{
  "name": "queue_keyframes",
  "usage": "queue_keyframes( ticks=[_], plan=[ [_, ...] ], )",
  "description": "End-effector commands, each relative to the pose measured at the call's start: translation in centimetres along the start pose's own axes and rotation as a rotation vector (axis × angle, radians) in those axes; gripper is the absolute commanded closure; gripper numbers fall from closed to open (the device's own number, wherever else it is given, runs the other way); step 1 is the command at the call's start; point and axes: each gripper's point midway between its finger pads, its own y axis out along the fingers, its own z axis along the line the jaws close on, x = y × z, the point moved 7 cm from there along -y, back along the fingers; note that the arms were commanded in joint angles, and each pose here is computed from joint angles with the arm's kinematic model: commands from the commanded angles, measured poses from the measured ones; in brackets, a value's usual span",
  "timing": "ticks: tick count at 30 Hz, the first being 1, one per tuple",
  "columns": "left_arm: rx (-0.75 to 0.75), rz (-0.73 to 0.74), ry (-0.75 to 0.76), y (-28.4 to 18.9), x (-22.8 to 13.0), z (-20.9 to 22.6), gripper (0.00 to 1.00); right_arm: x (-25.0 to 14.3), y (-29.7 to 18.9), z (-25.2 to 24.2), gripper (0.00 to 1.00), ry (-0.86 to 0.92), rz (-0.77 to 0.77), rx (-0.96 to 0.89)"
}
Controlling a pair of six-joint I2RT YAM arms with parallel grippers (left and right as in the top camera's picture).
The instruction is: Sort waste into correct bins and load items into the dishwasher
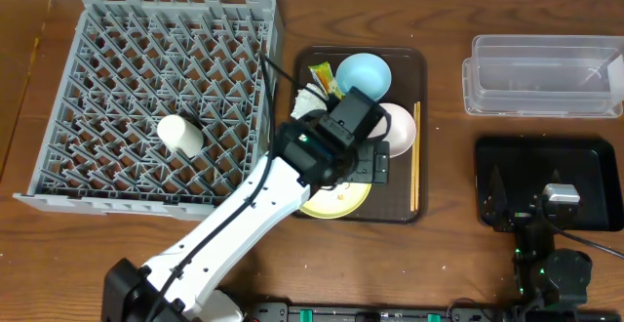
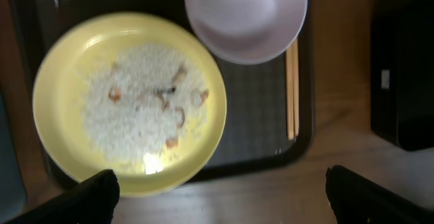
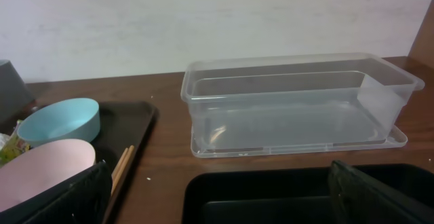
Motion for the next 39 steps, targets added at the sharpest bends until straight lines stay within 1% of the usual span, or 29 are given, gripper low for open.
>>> queue_keyframes(
  ticks=[1,7,13,17,19,22,26,27,29,30,34,37,39],
  plan=[
    [0.021,-0.060,0.029,-0.2,0.9,0.1,0.02,-0.1,0.0,-0.1,0.01,0.005,0.003,-0.007],
    [0.029,-0.137,0.010,0.2,2.2,-0.3,0.02,-0.1,0.0,-0.1,0.01,0.005,0.003,-0.007],
    [-0.014,-0.199,0.012,0.5,3.4,-1.1,0.01,-0.1,0.0,-0.1,0.01,0.005,0.003,-0.007],
    [-0.060,-0.245,0.161,0.9,4.5,-2.2,0.02,-0.1,0.0,-0.1,0.01,0.005,0.003,-0.007],
    [-0.130,-0.220,0.262,1.3,4.4,-3.2,0.02,-0.1,0.0,-0.1,0.01,0.004,0.003,-0.007],
    [-0.205,-0.148,0.366,1.8,4.0,-4.2,0.01,-0.1,0.0,-0.1,0.01,0.005,0.003,-0.007],
    [-0.127,-0.041,0.449,2.8,3.8,-3.9,0.01,-0.1,0.0,-0.1,0.01,0.005,0.003,-0.007],
    [-0.050,0.006,0.463,3.4,4.0,-3.5,0.00,-0.1,0.0,-0.1,0.01,0.005,0.003,-0.007],
    [0.036,0.018,0.459,4.1,4.7,-3.0,0.00,-0.1,0.0,-0.1,0.01,0.004,0.003,-0.007],
    [0.054,0.011,0.458,4.3,5.0,-2.9,0.00,-0.1,0.0,-0.1,0.01,0.005,0.003,-0.007],
    [0.020,-0.054,0.413,4.8,6.0,-3.9,0.01,-0.1,0.0,-0.1,0.01,0.005,0.003,-0.007],
    [-0.018,-0.108,0.378,4.7,6.6,-5.0,0.07,-0.1,0.0,-0.1,0.01,0.005,0.003,-0.007],
    [-0.036,-0.132,0.393,4.8,6.5,-5.8,0.09,-0.1,0.0,-0.1,0.01,0.005,0.003,-0.007]
  ],
)
